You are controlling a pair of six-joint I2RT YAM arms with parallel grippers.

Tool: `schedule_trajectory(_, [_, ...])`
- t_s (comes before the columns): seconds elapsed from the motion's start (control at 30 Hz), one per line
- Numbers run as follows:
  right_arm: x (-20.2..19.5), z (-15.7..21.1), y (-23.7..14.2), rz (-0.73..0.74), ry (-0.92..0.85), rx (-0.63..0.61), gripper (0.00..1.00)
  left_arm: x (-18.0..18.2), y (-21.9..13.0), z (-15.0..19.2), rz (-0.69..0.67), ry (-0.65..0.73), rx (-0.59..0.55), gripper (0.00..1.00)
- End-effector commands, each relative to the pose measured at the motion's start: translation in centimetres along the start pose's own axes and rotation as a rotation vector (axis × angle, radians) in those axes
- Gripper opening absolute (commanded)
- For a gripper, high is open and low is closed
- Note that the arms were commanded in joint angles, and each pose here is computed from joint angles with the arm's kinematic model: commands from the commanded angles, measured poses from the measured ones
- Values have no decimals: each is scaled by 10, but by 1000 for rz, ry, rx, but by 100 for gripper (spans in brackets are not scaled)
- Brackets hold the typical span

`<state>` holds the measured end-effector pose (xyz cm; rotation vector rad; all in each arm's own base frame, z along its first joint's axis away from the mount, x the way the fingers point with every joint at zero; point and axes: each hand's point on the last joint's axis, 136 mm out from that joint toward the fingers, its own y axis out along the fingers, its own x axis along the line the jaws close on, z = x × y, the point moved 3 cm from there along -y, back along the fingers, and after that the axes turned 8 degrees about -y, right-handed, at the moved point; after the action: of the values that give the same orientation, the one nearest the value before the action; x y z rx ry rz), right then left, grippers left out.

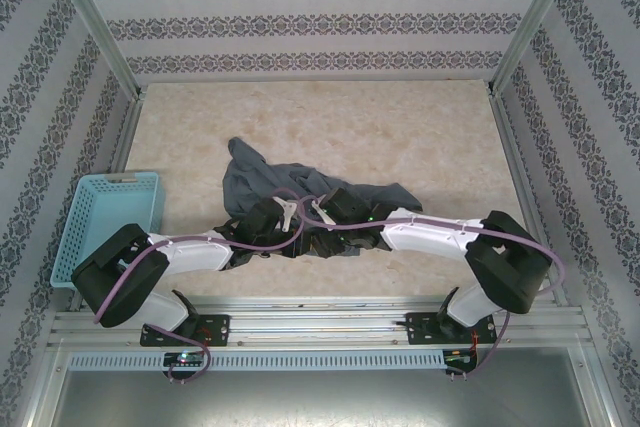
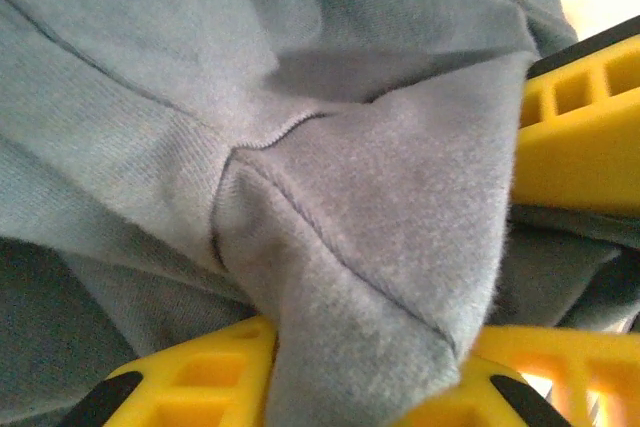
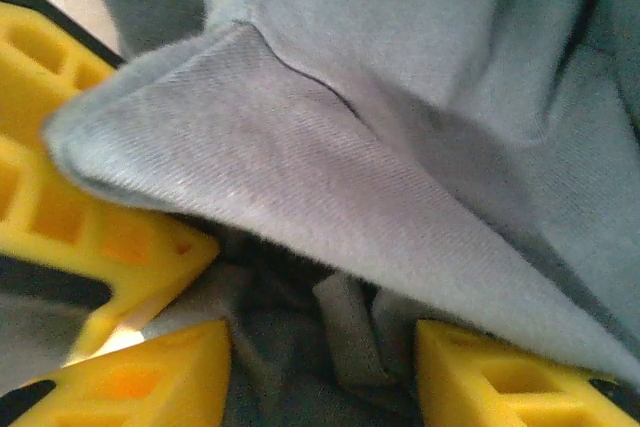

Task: Fold the inside-out t-shirt

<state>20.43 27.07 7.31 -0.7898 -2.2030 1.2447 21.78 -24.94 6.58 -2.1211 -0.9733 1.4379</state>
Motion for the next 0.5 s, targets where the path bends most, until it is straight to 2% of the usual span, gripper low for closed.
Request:
schedule_trajectory(0.0, [-4, -5, 3, 46, -21, 6, 44, -12, -3, 1, 49, 22, -9, 22])
schedule_trajectory(0.13, [-4, -9, -5, 46, -15, -26, 20, -11, -3, 1, 41, 21, -12, 21])
schedule_trajectory(0.2, [1, -12, -14, 14, -16, -62, 12, -8, -3, 1, 25, 21, -13, 21])
schedule_trajectory(0.37, [15, -10, -35, -91, -13, -154, 0, -3, -3, -3, -14, 18, -29, 19])
schedule_trajectory(0.47, [16, -3, -40, -113, 15, -198, 0, -4, -2, -5, -16, 14, -38, 19])
